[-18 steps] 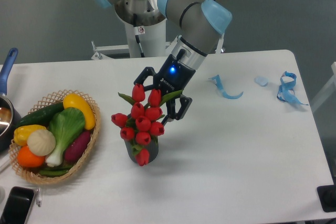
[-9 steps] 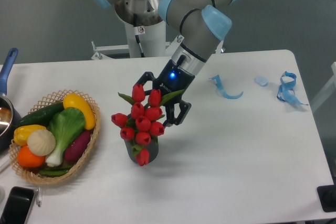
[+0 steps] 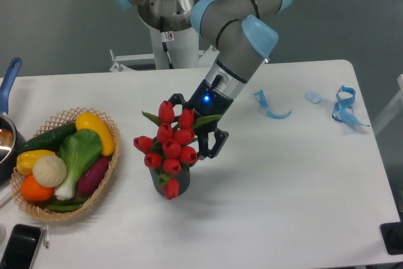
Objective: Pick up the flowers from the vase
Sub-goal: 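Close the gripper around the tulip stems above the grey vase, then lift the tulip bouquet up out of the vase and away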
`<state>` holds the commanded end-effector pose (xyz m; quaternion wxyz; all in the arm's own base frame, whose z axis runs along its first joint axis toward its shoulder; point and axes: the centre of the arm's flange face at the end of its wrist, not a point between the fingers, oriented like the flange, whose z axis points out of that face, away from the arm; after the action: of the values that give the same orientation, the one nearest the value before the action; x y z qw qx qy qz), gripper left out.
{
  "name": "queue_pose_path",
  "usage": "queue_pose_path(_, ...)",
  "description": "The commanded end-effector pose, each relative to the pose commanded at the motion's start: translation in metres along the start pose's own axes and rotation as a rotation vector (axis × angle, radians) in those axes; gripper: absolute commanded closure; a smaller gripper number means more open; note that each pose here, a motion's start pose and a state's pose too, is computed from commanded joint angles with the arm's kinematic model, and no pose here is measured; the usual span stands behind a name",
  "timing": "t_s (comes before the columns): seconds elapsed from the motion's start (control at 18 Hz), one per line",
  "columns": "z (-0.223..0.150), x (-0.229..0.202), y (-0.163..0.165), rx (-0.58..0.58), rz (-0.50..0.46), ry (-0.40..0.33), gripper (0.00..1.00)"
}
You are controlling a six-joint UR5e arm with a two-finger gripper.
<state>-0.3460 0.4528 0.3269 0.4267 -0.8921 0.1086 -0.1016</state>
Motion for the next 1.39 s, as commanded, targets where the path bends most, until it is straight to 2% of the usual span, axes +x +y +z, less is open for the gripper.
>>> queue_pose_path(0.17, 0.0008, -0.0002, -0.0003, -0.002, 0.002, 0.001, 0.01)
queue_pose_path(0.33, 0.0048, -0.0009, 0.0011, -0.004, 0.012, -0.003, 0.08)
queue_pose_path(0.56, 0.0072, -0.0012, 0.0034, -0.009, 0.018, -0.005, 0.34)
queue_pose_path(0.89, 0.0059, 0.0001, 0.0022, -0.008, 0.023, -0.007, 0.52)
queue_pose_path(1.39, 0.0026, 0.0044, 0.0007, -0.003, 0.026, -0.009, 0.56)
